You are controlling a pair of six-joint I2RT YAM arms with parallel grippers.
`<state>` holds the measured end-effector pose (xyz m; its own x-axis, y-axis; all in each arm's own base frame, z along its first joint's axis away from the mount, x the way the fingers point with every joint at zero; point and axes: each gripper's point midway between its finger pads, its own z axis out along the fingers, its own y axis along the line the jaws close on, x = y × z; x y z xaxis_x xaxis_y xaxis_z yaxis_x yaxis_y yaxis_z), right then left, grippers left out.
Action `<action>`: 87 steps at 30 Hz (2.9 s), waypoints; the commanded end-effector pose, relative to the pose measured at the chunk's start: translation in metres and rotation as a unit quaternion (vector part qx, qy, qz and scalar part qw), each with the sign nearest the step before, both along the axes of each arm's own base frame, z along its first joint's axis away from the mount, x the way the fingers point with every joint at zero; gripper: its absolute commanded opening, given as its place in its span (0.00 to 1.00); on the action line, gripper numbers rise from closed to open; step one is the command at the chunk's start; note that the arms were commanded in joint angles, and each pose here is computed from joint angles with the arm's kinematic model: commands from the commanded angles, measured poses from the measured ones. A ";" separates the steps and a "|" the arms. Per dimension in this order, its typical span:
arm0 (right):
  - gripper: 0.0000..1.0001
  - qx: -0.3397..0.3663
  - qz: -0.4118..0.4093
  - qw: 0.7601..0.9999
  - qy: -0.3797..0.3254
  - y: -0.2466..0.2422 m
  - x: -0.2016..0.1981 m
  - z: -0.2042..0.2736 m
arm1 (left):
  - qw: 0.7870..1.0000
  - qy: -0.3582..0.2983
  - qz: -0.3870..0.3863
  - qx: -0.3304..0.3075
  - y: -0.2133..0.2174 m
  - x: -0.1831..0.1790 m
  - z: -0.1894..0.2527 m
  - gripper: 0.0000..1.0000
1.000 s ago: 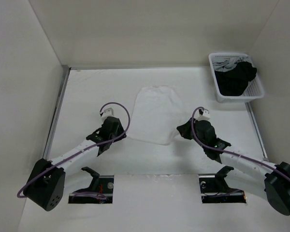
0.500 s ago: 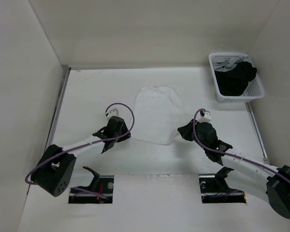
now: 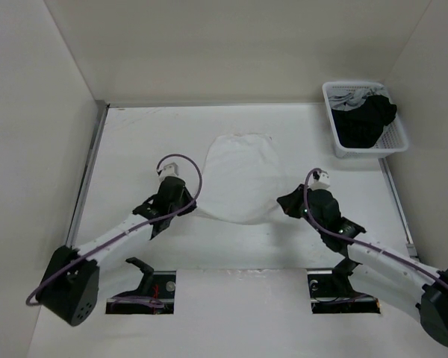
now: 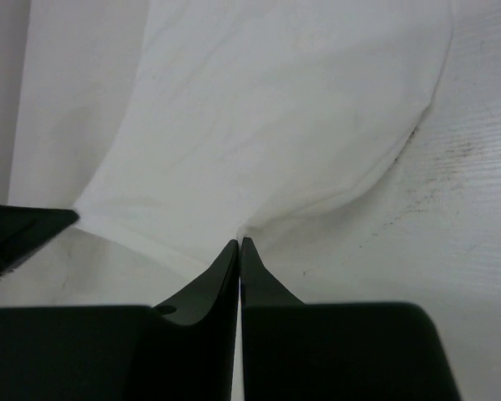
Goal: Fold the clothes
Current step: Flatten the tank top out, then fold the tank top
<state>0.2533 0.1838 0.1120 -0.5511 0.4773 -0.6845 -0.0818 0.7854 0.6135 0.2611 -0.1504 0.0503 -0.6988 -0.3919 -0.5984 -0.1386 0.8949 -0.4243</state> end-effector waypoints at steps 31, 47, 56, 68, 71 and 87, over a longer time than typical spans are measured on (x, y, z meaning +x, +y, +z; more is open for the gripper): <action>0.01 0.042 0.016 0.981 -0.190 0.020 0.108 0.257 | 0.914 -0.345 0.158 -0.141 0.058 0.128 0.310 0.03; 0.02 0.073 0.002 0.973 -0.219 -0.007 0.093 0.286 | 0.910 -0.351 0.112 -0.189 0.046 0.128 0.327 0.03; 0.02 0.079 -0.001 0.996 -0.039 -0.004 0.032 0.070 | 0.964 -0.182 0.127 -0.147 0.055 0.065 0.109 0.03; 0.02 0.119 0.058 0.987 0.096 0.018 -0.091 -0.025 | 0.974 -0.077 0.118 -0.178 0.049 -0.042 0.028 0.03; 0.02 0.109 0.058 0.989 0.082 0.017 -0.097 -0.006 | 0.971 -0.089 0.122 -0.186 0.051 -0.050 0.044 0.03; 0.02 0.076 -0.041 0.996 -0.027 -0.022 0.119 0.077 | 0.953 -0.190 0.173 -0.158 0.027 0.178 0.139 0.03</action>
